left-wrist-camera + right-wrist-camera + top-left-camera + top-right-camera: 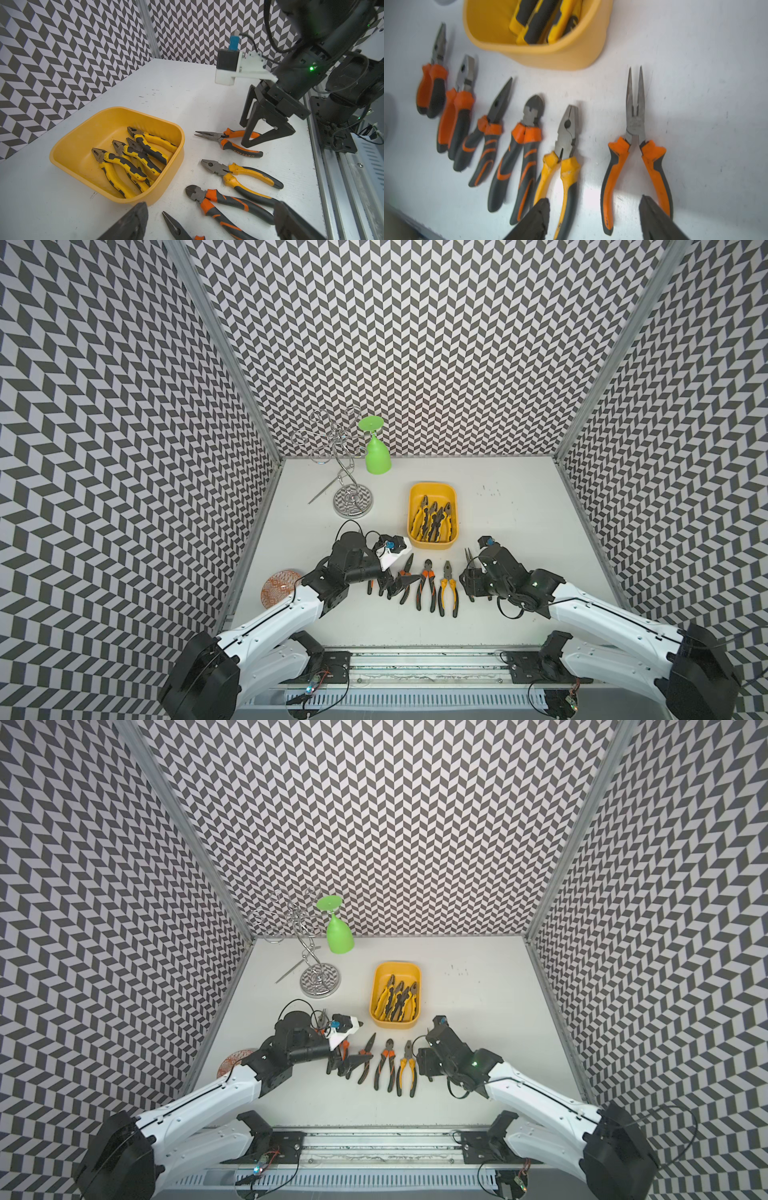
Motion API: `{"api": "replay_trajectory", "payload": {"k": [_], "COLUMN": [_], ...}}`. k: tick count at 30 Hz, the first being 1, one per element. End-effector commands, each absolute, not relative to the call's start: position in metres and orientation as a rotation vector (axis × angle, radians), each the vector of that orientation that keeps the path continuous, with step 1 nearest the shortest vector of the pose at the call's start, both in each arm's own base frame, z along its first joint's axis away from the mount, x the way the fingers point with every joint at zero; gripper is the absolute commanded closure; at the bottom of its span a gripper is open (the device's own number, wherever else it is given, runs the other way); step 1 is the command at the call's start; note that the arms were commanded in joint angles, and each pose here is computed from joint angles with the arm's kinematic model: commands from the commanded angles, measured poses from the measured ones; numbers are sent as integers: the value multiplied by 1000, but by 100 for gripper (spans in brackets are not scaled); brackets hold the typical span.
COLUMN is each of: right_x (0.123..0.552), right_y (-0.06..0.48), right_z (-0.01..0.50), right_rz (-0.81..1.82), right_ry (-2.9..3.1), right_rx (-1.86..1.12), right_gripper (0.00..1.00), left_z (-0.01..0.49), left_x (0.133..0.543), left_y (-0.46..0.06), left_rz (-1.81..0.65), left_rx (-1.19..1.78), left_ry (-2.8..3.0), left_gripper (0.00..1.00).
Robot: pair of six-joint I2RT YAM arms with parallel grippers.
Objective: Take the pliers out of the storage box
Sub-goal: Place the pliers at the center of the board, then pick up the pliers from the storage box.
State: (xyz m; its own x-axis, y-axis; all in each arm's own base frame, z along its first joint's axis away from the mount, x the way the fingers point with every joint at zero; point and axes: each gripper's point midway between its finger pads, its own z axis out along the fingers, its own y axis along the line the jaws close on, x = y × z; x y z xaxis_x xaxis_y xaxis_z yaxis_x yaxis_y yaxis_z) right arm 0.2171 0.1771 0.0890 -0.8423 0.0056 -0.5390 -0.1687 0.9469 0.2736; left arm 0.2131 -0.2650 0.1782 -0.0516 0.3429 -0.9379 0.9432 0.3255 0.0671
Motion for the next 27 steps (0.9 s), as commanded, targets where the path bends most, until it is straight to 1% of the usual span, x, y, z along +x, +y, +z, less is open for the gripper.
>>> {"api": "replay_trajectory", "payload": {"k": [1,5,7,10,13,15,16,21,27], "right_x": [252,287,302,326,350,365,373,400,414], "right_y": [179,198,210,231,253,264,271,298,302], "right_z": [127,159,168,178,176,168,162,127,90], "right_rz": [369,422,441,454,505,529,528,482,400], "right_ry": [2376,2287,2269,2251,2259,2302,2333,2472,2558], "right_rx": [-87,-63,-69,-86,-84,-68,-71,-101,-51], "right_gripper": [21,16,16,20,32,43,46,55,60], "left_z": [197,197,198,199,199,199,199,200,200], "left_x": [218,217,217,216,215,214,213,210,208], "left_y": [-268,-265,-262,-259,-256,-255,-254,-249,-241], "left_rz": [-764,-753,-741,-725,-716,-713,-711,-689,-649], "left_rx": [1174,1170,1161,1152,1145,1143,1143,1135,1116], "left_ry": [1547,1552,1554,1554,1559,1566,1568,1561,1562], "left_gripper": [2,2,2,2,2,2,2,2,2]}}
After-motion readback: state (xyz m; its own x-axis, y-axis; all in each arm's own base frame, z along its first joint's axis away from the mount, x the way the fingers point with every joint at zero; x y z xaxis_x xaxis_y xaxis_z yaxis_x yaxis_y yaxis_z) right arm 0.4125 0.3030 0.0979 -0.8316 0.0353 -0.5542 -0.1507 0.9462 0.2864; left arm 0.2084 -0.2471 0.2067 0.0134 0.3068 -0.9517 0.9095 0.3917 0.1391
